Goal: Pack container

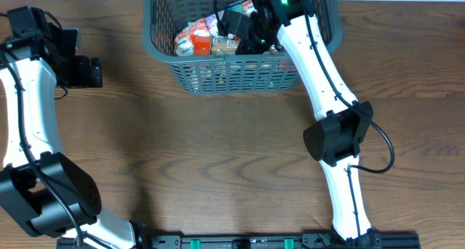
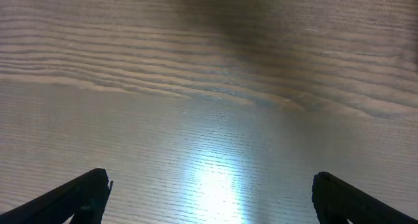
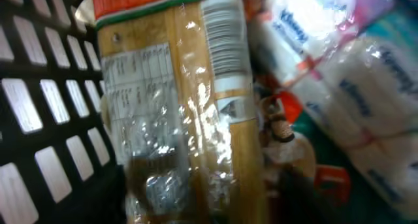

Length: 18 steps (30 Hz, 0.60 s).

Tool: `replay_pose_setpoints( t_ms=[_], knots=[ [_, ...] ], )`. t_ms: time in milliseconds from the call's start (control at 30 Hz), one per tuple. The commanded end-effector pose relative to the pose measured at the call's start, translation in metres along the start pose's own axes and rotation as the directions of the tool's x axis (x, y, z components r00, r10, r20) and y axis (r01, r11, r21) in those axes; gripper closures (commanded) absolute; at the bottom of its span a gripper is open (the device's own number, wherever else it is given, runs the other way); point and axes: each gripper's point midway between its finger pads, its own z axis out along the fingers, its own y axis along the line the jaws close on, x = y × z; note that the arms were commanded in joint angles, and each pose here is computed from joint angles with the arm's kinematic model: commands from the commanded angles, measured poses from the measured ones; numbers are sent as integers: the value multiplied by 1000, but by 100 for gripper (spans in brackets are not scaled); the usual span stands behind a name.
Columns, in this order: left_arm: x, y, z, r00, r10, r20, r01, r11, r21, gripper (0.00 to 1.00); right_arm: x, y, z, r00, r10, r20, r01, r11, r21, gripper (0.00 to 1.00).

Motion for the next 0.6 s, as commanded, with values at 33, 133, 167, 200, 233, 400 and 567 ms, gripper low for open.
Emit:
replay_pose_setpoints(
  t_ms=[33, 133, 167, 200, 233, 400, 567],
  knots=[
    [-1, 0, 0, 1000, -12, 3, 12, 1000, -1, 2, -17, -13, -23, 997, 8, 82, -13, 998, 59, 1],
    [-2, 0, -1, 1000, -11, 9, 11, 1000, -3, 1, -37, -30, -49, 980, 79, 181, -105, 985, 139, 1],
    [-3, 1, -2, 1000, -11, 14, 11, 1000, -5, 1, -44, -39, -63, 967, 116, 226, -157, 973, 170, 1],
    [-4, 1, -3, 1000, -11, 19, 11, 1000, -6, 1, -51, -50, -80, 946, 159, 281, -221, 954, 204, 1],
    [-5, 1, -6, 1000, -10, 28, 10, 1000, -8, 1, -58, -61, -103, 918, 193, 347, -285, 929, 237, 1],
    [-11, 0, -25, 997, 19, 79, -17, 1000, -22, 1, -35, -115, -212, 711, 383, 589, -637, 706, 310, 1],
    [-20, -14, -63, 983, 57, 173, -52, 998, -35, 1, 54, -140, -297, 472, 537, 699, -870, 414, 269, 1]
  ],
)
